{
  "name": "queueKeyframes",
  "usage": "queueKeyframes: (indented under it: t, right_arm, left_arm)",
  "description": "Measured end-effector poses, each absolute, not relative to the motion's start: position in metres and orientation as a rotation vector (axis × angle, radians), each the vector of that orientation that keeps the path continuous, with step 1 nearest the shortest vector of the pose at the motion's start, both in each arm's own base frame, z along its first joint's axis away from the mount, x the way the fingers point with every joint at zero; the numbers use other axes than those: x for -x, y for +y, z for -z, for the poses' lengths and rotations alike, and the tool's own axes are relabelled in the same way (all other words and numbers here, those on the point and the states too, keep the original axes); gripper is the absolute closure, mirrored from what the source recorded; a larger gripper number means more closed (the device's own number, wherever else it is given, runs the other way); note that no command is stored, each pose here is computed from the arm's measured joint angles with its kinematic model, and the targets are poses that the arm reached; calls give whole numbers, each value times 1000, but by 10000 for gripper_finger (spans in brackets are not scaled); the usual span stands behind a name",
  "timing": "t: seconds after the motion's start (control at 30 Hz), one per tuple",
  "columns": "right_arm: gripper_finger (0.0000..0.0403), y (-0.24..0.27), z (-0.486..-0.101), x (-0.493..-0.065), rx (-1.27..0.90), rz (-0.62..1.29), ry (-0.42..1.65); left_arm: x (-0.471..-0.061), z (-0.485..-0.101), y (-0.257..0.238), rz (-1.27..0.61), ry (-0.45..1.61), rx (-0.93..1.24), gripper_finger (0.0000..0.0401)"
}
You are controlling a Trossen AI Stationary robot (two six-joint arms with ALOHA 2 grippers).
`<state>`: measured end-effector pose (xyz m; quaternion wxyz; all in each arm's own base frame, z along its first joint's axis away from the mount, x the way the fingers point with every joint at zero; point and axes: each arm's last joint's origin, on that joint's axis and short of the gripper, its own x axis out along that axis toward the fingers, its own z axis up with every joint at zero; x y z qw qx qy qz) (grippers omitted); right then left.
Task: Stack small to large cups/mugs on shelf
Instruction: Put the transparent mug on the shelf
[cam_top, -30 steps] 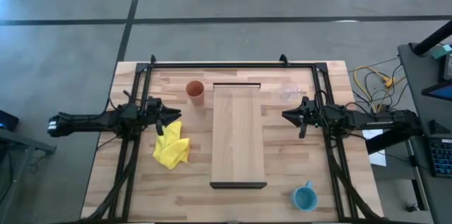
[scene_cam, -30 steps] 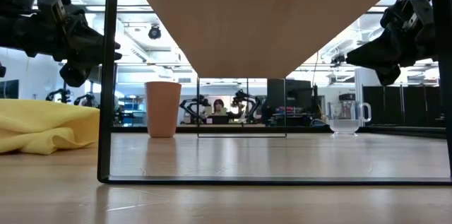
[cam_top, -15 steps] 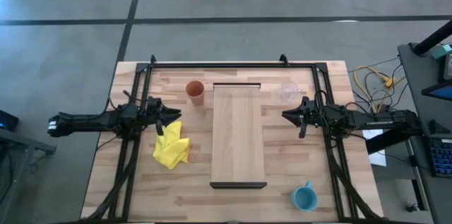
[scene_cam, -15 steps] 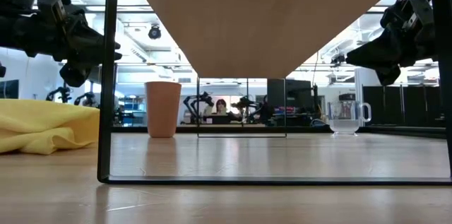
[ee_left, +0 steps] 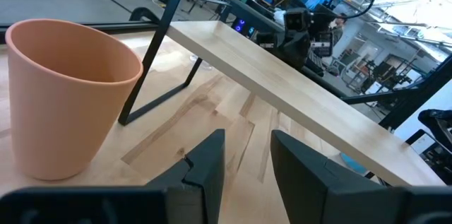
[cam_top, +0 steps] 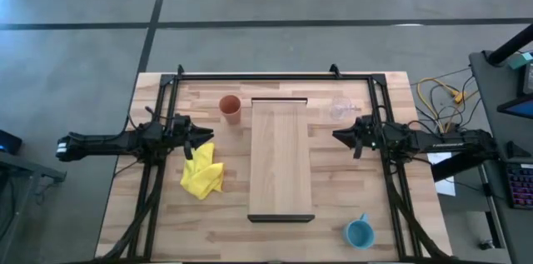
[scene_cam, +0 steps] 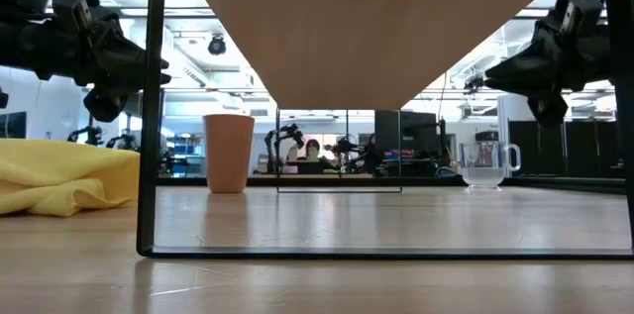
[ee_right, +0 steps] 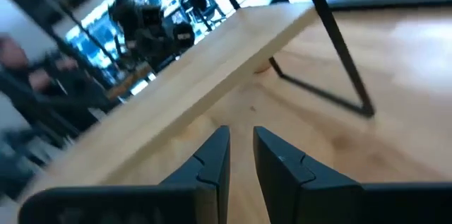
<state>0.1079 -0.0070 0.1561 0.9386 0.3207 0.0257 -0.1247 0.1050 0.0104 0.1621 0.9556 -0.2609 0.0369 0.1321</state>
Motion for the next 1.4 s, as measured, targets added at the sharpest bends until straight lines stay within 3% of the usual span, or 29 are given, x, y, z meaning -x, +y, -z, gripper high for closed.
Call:
queueKeyframes:
  t: [0.17, 0.37, 0.57, 0.7, 0.87, 1.07, 1.4]
  right_arm:
    - [344, -7, -158, -108, -1021, 270, -16]
    - [344, -9, -164, -108, -1130, 302, -128]
    - [344, -9, -202, -102, -938, 114, -452]
    - [344, -9, -238, -94, -727, 108, -577]
    - [344, -9, -291, -86, -541, 171, -510]
    - [344, -8, -352, -78, -499, 207, -382]
    - [344, -8, -423, -68, -474, 216, -365]
  left_arm:
    - [-106, -166, 11, -259, 36, 533, 299]
    - [-107, -176, 11, -229, -69, 534, 299]
    - [-106, -191, 11, -212, -129, 536, 299]
    - [-104, -214, 10, -204, -174, 447, 299]
    - [-98, -252, 10, -195, -259, 368, 299]
    - [-87, -295, 10, -236, -355, 185, 299]
    - [-77, -311, 10, -249, -409, 113, 299]
